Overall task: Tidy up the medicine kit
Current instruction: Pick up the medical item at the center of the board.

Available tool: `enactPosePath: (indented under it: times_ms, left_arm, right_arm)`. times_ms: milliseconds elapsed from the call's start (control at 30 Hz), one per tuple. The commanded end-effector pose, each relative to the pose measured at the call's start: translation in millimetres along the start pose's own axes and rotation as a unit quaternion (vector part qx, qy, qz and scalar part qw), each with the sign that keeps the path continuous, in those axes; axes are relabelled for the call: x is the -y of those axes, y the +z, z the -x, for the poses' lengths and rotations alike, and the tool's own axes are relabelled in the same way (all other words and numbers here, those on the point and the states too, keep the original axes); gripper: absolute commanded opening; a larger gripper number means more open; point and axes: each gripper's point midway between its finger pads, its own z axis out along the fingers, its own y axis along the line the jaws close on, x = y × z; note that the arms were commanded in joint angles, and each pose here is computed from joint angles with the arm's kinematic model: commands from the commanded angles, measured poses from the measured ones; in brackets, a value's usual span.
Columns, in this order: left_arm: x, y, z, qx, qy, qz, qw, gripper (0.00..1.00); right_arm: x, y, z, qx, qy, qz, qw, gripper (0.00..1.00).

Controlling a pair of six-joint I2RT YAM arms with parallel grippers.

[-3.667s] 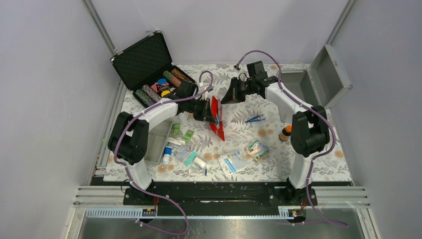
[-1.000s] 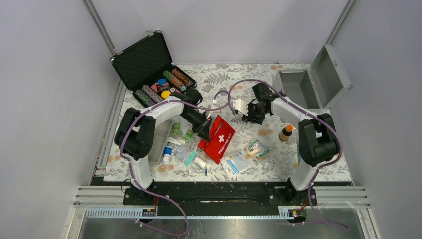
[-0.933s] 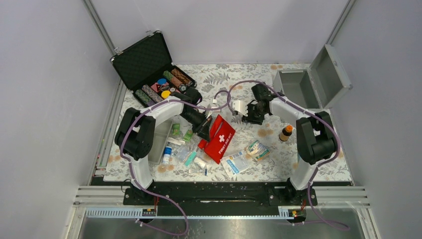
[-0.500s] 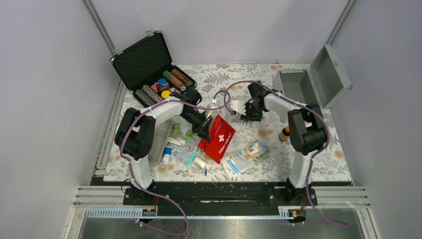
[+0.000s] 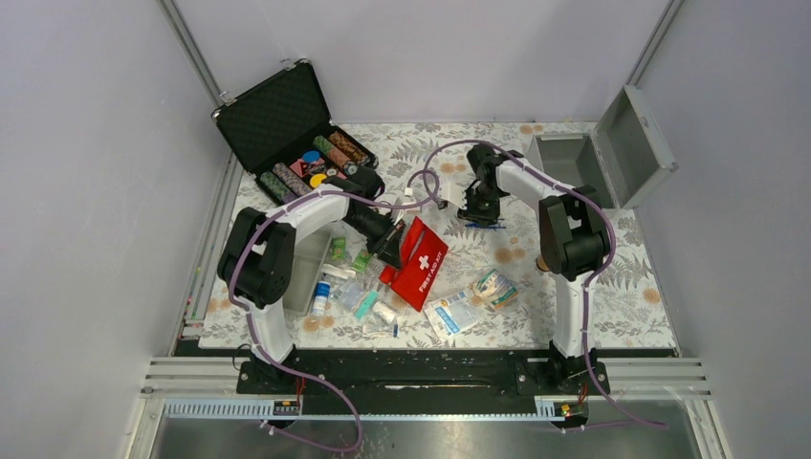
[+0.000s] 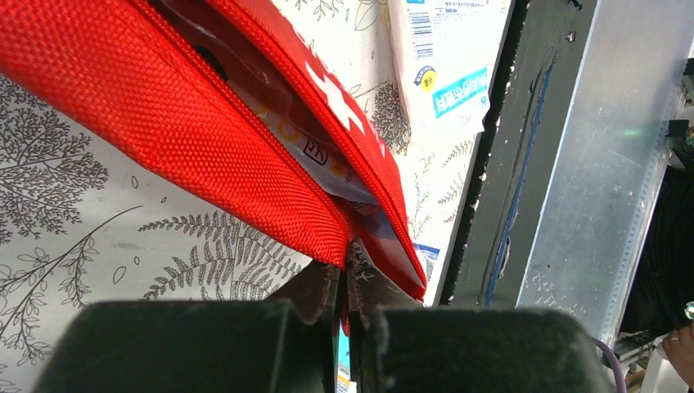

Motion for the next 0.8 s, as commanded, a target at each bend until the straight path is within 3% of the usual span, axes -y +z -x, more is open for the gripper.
enactPosePath:
  times_ms: [0, 367, 767]
  left_arm:
    - [9.6, -12.1, 15.2, 0.030, 0.035, 0.001, 0.999, 0.00]
    - [11.4, -14.4, 16.9, 0.040, 0.029, -0.009, 0.999, 0.00]
    - [13.1, -21.3, 19.1, 0.059, 0.005, -0.024, 0.998, 0.00]
  right_arm:
    - [-2.4, -6.6, 0.4, -0.019, 0.009, -0.003, 1.000, 0.32]
    - [16.0, -22.1, -10.5, -0.038, 0.004, -0.027, 0.999, 0.32]
    - [16.2, -18.8, -22.8, -0.082, -0.022, 0.009, 0.996, 0.33]
